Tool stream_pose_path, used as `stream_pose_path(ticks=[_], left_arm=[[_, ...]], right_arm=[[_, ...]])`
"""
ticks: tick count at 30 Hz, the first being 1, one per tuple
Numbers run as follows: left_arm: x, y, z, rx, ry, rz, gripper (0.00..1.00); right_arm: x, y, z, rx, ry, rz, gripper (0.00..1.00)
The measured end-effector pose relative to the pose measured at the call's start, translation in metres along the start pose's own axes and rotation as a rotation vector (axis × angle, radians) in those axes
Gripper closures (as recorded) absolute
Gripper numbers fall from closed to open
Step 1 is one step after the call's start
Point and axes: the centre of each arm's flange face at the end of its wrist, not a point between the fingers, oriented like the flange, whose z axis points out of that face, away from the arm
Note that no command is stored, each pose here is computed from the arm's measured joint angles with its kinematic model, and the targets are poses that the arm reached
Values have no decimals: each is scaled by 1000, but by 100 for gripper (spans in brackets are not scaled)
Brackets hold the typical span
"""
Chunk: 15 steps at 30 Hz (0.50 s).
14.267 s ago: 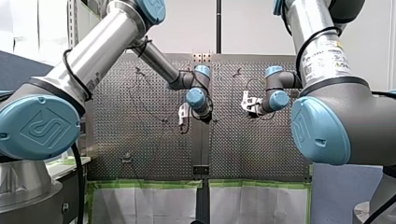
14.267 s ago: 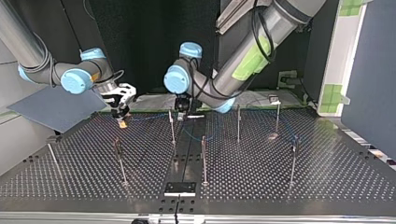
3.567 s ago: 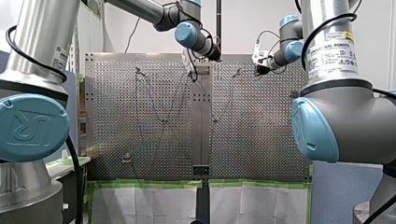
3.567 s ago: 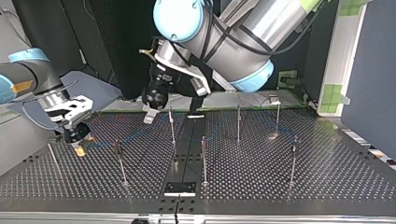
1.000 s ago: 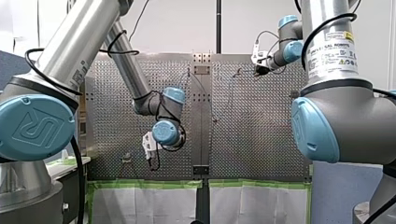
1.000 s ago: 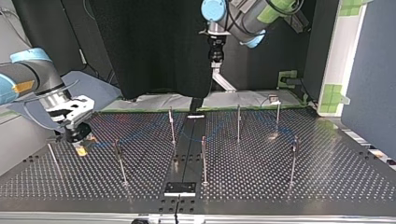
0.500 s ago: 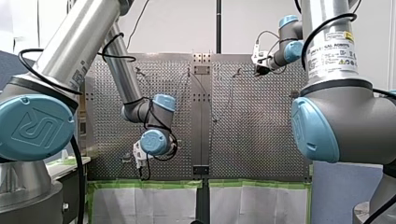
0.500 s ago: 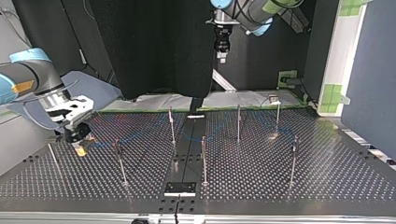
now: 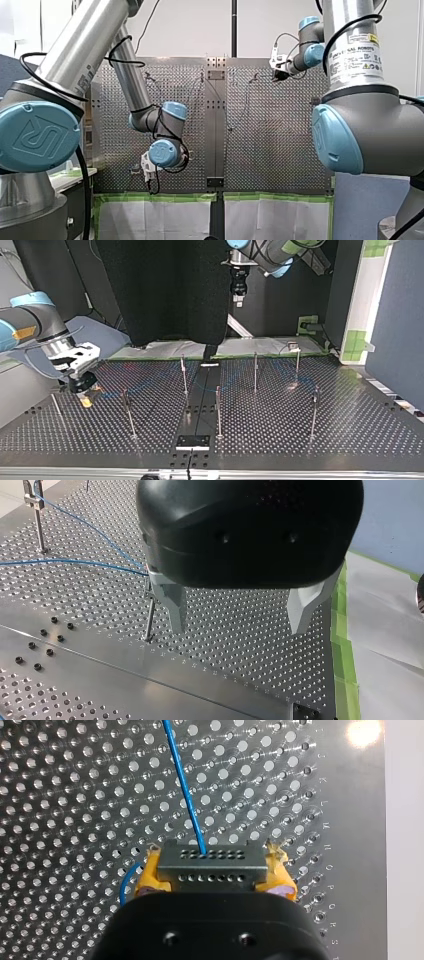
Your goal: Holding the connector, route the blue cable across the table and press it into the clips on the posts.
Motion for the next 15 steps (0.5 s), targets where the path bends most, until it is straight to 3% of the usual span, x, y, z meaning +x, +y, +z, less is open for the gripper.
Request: stream_pose_path(ticks=[15], left_arm=[[0, 0, 0, 0, 0, 0, 0]], right_arm=[[0, 0, 0, 0, 0, 0, 100]])
